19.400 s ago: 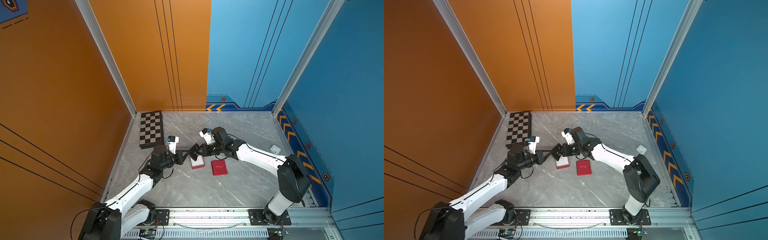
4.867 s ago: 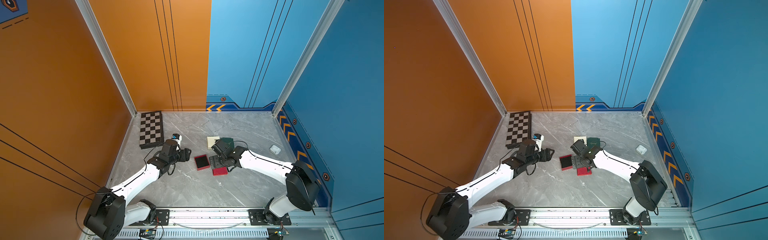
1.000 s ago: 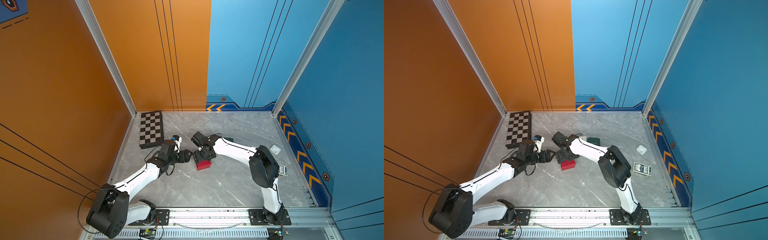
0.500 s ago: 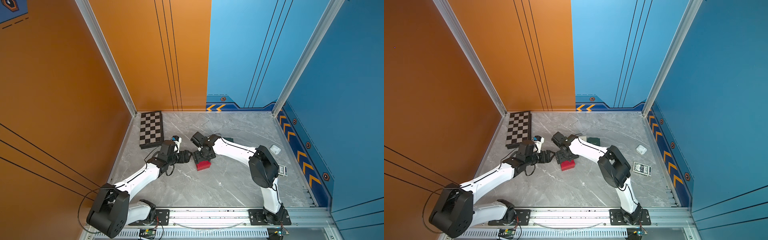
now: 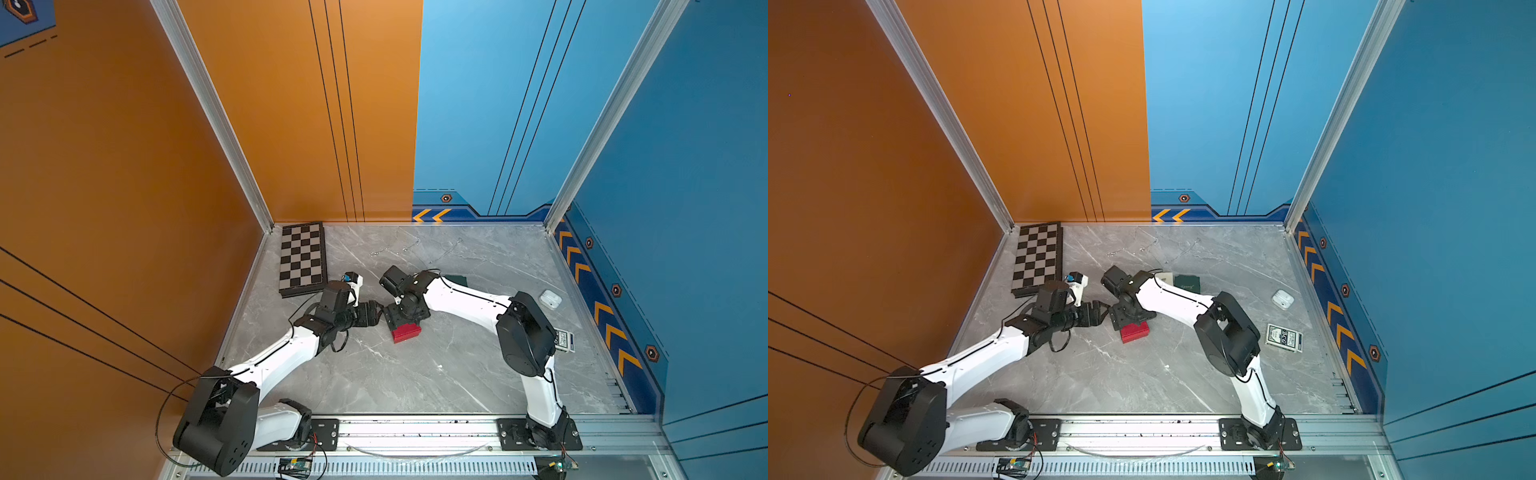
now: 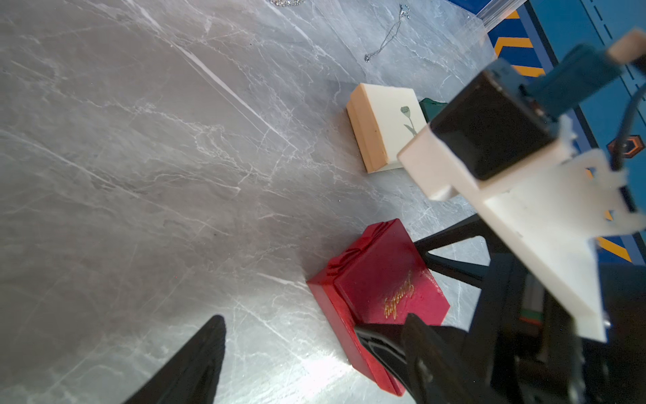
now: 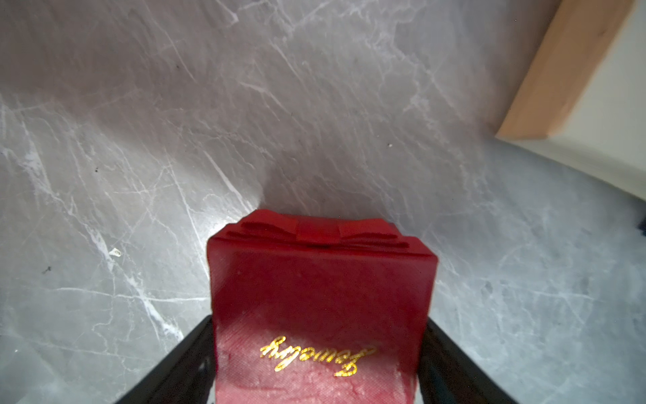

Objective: Take the necklace out of the lift-off lid jewelry box
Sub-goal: Close the lid on the jewelry box.

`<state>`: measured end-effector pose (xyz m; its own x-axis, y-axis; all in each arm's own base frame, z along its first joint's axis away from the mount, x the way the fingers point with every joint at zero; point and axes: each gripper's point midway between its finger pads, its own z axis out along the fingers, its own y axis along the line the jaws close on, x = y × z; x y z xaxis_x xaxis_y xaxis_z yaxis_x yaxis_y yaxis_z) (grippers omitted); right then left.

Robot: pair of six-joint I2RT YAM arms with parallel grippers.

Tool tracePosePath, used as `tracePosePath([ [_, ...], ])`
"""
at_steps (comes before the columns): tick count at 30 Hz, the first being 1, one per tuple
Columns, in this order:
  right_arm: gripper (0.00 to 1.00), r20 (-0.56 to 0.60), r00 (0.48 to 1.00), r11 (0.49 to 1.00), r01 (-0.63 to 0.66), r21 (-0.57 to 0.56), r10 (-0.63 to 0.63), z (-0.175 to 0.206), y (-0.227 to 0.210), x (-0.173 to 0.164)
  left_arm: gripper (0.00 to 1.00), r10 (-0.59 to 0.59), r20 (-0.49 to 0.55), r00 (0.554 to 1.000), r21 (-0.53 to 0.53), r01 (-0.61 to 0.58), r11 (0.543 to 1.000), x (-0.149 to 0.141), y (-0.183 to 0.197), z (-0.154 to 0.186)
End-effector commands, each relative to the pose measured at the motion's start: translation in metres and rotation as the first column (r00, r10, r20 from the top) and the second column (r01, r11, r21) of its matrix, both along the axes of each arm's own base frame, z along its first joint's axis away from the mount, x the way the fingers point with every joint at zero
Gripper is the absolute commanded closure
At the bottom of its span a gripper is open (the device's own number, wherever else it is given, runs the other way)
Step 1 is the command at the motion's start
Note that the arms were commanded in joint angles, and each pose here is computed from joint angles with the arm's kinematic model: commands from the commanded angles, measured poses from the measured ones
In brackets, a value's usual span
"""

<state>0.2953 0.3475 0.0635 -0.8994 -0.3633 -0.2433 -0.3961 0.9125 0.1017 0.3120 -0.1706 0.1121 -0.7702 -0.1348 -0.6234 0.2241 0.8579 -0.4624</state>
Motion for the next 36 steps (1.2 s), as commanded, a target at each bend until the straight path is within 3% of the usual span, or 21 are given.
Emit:
tracePosePath([
  [1,0.16,-0.063,0.998,0.998,-0.024,-0.055,0.021,-0.022,-0.001,-0.015,0.19,0.015,-0.020,1.000,0.002,-0.015,1.000,-0.003,0.005,-0.007],
  [13,0.16,-0.069,0.998,0.996,-0.020,-0.087,0.014,-0.035,-0.006,-0.011,0.20,0.063,-0.056,0.996,0.039,-0.061,0.997,-0.008,0.019,-0.019],
  [19,0.16,-0.057,0.998,1.000,-0.009,-0.028,0.008,-0.022,-0.006,-0.006,0.23,0.070,-0.075,0.995,0.060,-0.066,0.996,-0.014,0.024,-0.023],
  [30,0.16,-0.073,0.997,1.000,-0.026,0.007,0.027,-0.017,-0.006,-0.005,0.57,-0.016,-0.171,0.985,-0.028,0.011,1.000,-0.035,-0.005,-0.045],
  [36,0.17,-0.077,0.996,0.999,-0.033,0.016,0.034,-0.017,-0.004,-0.006,0.63,-0.052,-0.184,0.982,-0.072,0.039,0.997,-0.039,-0.018,-0.052],
])
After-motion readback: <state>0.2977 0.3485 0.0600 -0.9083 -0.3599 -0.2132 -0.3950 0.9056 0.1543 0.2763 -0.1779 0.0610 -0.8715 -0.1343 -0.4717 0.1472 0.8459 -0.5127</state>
